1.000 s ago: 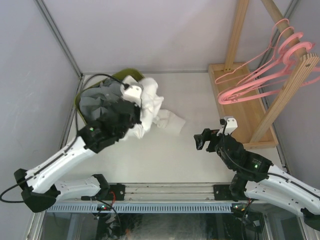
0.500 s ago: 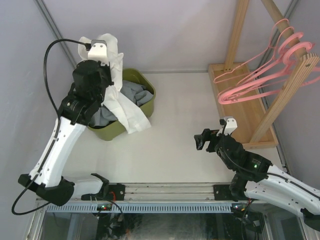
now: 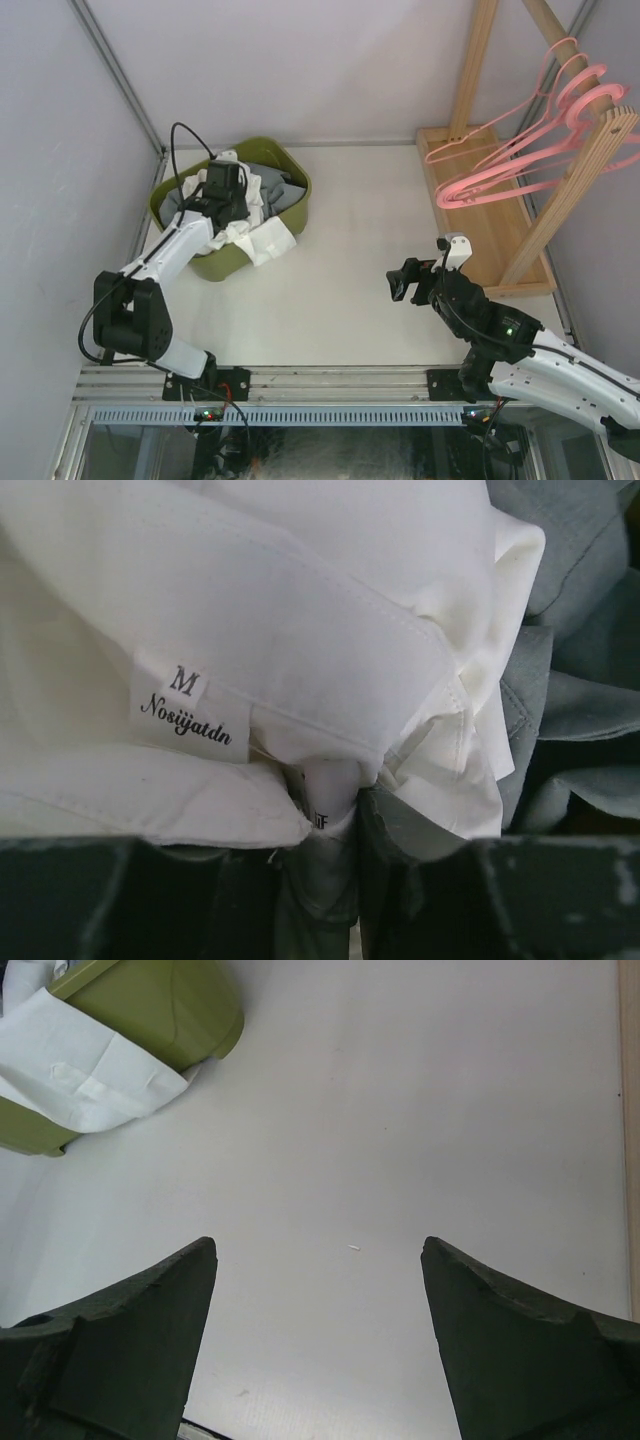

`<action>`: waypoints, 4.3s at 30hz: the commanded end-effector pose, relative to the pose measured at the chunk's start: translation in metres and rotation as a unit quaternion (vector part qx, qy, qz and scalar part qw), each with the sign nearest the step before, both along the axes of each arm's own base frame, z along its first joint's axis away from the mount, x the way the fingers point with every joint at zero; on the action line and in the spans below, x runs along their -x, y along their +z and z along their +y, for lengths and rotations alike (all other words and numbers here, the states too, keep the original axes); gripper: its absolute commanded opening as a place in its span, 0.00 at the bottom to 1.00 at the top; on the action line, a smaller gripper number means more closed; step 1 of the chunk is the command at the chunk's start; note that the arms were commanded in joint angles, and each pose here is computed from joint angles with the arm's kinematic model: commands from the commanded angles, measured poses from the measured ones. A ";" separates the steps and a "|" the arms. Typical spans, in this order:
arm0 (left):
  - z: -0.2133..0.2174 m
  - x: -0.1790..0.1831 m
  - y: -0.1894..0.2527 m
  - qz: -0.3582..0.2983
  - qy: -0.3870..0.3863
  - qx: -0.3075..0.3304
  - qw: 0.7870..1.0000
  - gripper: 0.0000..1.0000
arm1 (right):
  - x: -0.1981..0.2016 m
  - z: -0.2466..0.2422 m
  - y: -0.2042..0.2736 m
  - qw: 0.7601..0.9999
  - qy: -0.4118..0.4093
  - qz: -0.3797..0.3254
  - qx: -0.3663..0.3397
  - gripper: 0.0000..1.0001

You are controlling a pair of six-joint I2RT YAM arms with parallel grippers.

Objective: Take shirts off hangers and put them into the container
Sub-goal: Place the shirt in the bin.

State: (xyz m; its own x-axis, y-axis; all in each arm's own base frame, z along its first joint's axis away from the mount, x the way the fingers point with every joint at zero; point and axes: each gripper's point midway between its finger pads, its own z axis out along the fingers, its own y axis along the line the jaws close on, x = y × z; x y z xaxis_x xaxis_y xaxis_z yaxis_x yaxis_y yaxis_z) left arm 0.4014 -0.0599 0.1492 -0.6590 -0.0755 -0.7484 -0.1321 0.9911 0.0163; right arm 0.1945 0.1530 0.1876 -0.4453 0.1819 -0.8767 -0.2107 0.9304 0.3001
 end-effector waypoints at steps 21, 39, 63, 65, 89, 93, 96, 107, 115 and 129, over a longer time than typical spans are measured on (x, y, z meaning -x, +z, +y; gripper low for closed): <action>-0.020 0.094 0.171 -0.186 -0.065 0.149 0.969 1.00 | -0.009 0.015 0.006 1.000 0.008 -0.009 -0.017 0.83; -0.076 0.150 0.009 -0.174 0.127 0.293 0.931 1.00 | -0.011 0.018 0.000 1.000 0.007 0.002 -0.014 0.83; -0.067 0.077 -0.038 -0.275 0.146 0.002 0.950 0.91 | -0.007 0.003 -0.003 1.000 -0.005 0.006 -0.002 0.83; -0.071 0.073 -0.042 -0.273 0.146 -0.005 0.951 0.87 | -0.006 0.002 -0.003 1.000 -0.004 0.005 -0.002 0.83; -0.088 0.061 -0.013 -0.277 0.079 0.008 0.958 0.00 | -0.003 -0.004 0.002 1.000 -0.013 0.004 -0.019 0.83; -0.107 0.067 0.014 -0.266 0.012 0.046 0.963 0.00 | -0.004 -0.002 0.003 1.000 -0.011 0.002 -0.021 0.82; -0.121 0.073 0.037 -0.251 -0.033 0.067 0.965 0.00 | -0.005 0.000 0.004 1.000 -0.009 0.001 -0.021 0.82; -0.096 0.051 0.167 -0.284 -0.073 0.078 0.953 0.00 | -0.004 0.000 0.003 1.000 -0.010 0.004 -0.023 0.82; -0.053 0.003 0.161 -0.279 0.005 0.017 0.960 0.00 | -0.003 0.000 0.003 0.999 -0.010 0.008 -0.030 0.82; -0.082 0.038 0.026 -0.098 -0.057 0.070 0.991 0.33 | -0.002 -0.002 0.003 1.000 -0.010 0.007 -0.027 0.82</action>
